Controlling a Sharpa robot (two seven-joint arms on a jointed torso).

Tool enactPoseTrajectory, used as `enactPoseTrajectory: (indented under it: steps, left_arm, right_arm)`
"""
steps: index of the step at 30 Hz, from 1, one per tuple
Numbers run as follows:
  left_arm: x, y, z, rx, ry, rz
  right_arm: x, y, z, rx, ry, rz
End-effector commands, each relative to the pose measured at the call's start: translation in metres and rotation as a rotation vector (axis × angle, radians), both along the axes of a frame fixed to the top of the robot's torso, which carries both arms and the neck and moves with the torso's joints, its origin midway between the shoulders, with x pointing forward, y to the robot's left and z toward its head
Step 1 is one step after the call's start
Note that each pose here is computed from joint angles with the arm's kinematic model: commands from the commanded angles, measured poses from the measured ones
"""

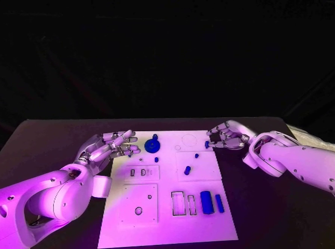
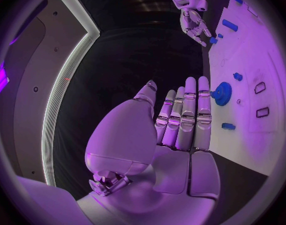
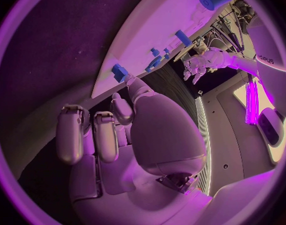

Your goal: Assemble the parts on the task board

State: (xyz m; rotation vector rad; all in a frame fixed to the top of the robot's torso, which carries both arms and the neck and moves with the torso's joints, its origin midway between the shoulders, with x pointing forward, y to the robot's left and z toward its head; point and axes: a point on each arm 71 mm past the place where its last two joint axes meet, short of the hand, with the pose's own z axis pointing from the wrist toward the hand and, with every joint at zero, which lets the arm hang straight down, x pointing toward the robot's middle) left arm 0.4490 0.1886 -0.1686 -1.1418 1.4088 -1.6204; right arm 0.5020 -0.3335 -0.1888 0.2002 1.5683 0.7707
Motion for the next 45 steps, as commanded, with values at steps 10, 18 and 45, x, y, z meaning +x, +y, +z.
enactPoseTrajectory:
  steps: [10,18,45]
  left_arm:
    - [0.0003,0.000,0.0008,-0.011,-0.011,-0.011]
    - [0.0005,0.000,0.0009,-0.009,-0.013,-0.005]
    - [0.0001,0.000,0.0011,-0.010,-0.014,-0.006]
  right_arm:
    - [-0.001,0.004,-0.009,-0.009,0.051,0.025]
    - [0.000,0.006,-0.012,-0.008,0.057,0.028]
    - [0.002,0.009,-0.018,-0.012,0.076,0.018]
